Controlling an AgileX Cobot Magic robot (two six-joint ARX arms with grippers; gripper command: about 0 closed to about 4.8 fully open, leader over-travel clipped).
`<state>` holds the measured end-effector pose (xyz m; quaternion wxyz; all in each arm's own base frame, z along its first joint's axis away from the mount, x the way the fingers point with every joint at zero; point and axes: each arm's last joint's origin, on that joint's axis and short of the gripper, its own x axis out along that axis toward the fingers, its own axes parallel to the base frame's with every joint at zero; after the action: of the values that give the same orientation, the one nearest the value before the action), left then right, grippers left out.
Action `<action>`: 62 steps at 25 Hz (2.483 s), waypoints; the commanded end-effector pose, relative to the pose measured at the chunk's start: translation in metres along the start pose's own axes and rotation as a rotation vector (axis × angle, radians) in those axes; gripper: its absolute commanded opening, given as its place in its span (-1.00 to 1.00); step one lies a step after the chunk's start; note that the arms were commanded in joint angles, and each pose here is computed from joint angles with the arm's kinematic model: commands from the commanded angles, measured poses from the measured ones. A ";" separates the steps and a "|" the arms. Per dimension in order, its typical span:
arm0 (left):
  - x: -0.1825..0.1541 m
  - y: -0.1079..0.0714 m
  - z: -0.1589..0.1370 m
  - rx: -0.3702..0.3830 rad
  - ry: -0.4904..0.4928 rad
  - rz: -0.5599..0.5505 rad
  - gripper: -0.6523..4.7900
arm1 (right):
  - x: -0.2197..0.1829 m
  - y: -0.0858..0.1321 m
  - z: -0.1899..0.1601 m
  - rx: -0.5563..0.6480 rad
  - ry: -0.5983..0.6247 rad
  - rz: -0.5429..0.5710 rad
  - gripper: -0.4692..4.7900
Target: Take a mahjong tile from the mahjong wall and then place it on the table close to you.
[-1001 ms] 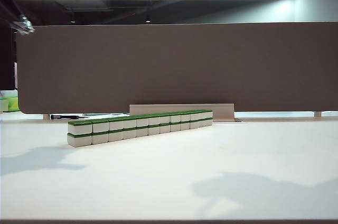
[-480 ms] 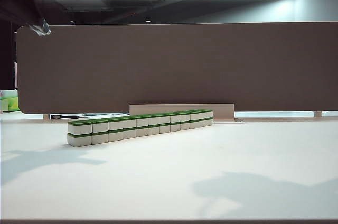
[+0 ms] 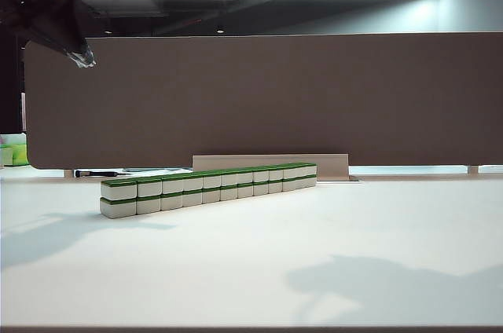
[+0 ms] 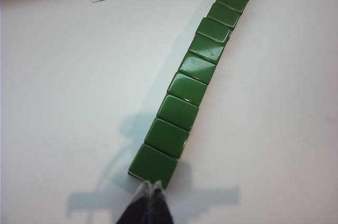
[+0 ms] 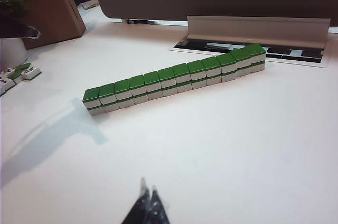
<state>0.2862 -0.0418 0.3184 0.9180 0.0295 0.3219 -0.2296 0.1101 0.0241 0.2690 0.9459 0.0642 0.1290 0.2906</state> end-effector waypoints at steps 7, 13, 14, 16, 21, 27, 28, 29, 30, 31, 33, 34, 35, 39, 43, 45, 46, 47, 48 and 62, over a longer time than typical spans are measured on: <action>0.015 0.009 0.016 0.047 0.067 0.031 -0.78 | -0.001 0.001 0.002 -0.006 -0.012 0.003 -0.83; 0.027 0.012 0.022 0.075 0.080 0.023 -0.78 | -0.001 0.001 0.002 -0.006 -0.012 0.004 -0.83; 0.029 0.013 0.023 0.074 0.084 0.022 -0.78 | -0.001 0.001 0.002 -0.006 -0.011 0.004 -0.83; 0.032 0.014 0.023 0.071 0.093 0.021 -0.78 | -0.001 0.001 0.002 -0.006 -0.011 0.003 -0.83; 0.047 0.019 0.030 0.108 0.146 0.008 -0.78 | -0.001 0.001 0.002 -0.005 -0.010 0.003 -0.83; 0.065 0.018 0.045 0.147 0.202 0.031 -0.78 | -0.001 0.000 0.001 0.002 0.003 0.000 -0.83; 0.068 0.018 0.047 0.159 0.208 0.039 -0.78 | -0.001 0.000 0.000 0.004 0.006 0.000 -0.83; 0.071 0.018 0.049 0.171 0.213 0.044 -0.78 | -0.001 0.000 0.000 0.005 0.007 0.001 -0.83; 0.075 0.015 0.050 0.188 0.222 0.048 -0.78 | 0.000 0.000 0.000 0.005 0.008 0.003 -0.83; 0.078 0.013 0.052 0.198 0.228 0.054 -0.78 | -0.001 0.000 0.000 0.005 0.008 0.002 -0.83; 0.089 0.009 0.056 0.232 0.250 0.067 -0.78 | 0.000 0.000 0.000 0.005 0.008 0.000 -0.83; 0.097 0.009 0.059 0.237 0.269 0.067 -0.78 | -0.001 0.000 0.000 0.005 0.008 0.002 -0.83; 0.100 0.009 0.061 0.236 0.278 0.064 -0.78 | -0.001 0.000 0.000 0.006 0.008 0.001 -0.83; 0.118 0.009 0.063 0.239 0.328 0.065 -0.78 | -0.001 0.000 0.000 0.006 0.009 0.002 -0.83; 0.128 0.010 0.064 0.245 0.369 0.053 -0.78 | -0.001 0.000 0.000 0.007 0.010 0.001 -0.83; 0.133 0.011 0.063 0.248 0.391 0.045 -0.78 | 0.000 0.000 0.000 0.007 0.010 0.001 -0.83; 0.132 0.011 0.063 0.246 0.397 0.043 -0.78 | 0.000 0.000 0.000 0.007 0.011 0.001 -0.83; 0.131 0.010 0.061 0.238 0.420 0.038 -0.78 | 0.000 0.000 0.000 0.007 0.011 0.001 -0.83; 0.130 0.010 0.060 0.235 0.437 0.034 -0.78 | 0.000 0.000 0.000 0.007 0.011 0.001 -0.83; 0.122 0.007 0.047 0.212 0.589 -0.006 0.31 | 0.000 0.000 0.000 0.007 0.011 0.001 -0.83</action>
<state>0.4019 -0.0940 0.2772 0.7764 0.1865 0.5504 -0.2438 0.1096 0.0241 0.2665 0.9441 0.0670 0.1421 0.2897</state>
